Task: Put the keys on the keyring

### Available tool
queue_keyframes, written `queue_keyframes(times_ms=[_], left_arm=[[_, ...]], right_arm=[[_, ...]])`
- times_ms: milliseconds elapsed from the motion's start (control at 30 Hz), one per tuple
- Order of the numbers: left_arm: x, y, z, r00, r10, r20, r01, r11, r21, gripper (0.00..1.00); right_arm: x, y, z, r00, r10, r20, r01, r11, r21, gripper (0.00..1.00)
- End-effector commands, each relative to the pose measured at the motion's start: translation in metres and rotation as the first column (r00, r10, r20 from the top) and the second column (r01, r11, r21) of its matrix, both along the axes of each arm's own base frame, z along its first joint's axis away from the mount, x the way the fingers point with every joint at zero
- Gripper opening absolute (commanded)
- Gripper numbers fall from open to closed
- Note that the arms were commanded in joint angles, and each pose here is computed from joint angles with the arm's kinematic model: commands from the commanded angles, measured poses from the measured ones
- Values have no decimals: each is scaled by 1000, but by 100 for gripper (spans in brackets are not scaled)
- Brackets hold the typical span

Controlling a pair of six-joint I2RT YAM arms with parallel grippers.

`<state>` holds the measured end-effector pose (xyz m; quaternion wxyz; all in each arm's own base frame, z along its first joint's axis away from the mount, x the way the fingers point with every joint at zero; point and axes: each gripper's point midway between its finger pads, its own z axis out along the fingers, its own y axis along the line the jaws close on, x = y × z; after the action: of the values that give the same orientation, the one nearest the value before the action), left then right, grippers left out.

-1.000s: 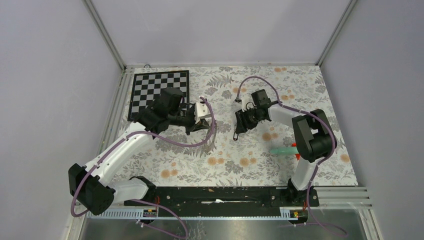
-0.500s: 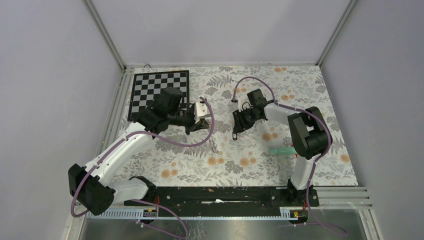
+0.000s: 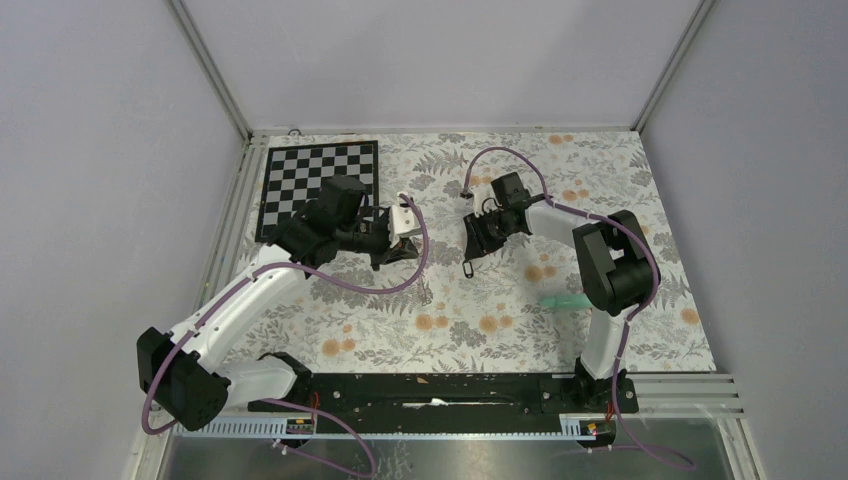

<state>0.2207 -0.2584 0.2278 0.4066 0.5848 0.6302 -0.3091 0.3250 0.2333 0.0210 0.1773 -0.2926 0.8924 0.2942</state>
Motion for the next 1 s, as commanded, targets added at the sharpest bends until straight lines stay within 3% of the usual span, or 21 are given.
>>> queue_keyframes(times_ms=[0,333,600,967], left_arm=[[1,-5,18,998,-18,59,22,998,-61,0],[1,-5,19,998,-18,58,22,998,-62,0],[1,-5,18,998,-19,58,22,998,-61,0],[2,-5,18,998,-15,58,19,998,-59,0]], right_arm=[[11,4,4,1000,-26,9,26,999,-21,33],[10,-1,-1,999,-39,-2,39,998,-55,33],[4,-1,0,999,-35,-19,34,998,-46,39],[-10,-1,5,999,-8,-44,7,1000,-24,35]])
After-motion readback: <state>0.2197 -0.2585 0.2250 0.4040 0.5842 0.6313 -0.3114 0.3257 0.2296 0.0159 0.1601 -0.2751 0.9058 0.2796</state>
